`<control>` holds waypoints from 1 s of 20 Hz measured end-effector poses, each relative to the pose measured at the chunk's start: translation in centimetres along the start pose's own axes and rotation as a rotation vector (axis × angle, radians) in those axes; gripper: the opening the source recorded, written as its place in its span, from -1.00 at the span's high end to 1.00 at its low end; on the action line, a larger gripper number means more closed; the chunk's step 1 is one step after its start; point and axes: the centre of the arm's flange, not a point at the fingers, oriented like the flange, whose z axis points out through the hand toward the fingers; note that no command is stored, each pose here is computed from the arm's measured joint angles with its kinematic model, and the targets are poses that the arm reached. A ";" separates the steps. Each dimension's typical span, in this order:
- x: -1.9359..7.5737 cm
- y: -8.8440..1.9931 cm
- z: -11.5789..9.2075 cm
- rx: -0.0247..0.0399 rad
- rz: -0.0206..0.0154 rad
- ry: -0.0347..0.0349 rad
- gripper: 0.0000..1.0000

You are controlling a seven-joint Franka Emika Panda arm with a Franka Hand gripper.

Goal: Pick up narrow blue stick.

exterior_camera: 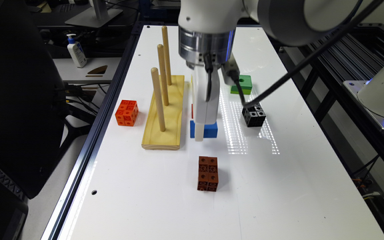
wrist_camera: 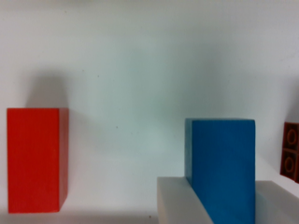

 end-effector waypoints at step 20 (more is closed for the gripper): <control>-0.79 -0.3 -7.5 -0.0087 -0.0021 0.0276 1.00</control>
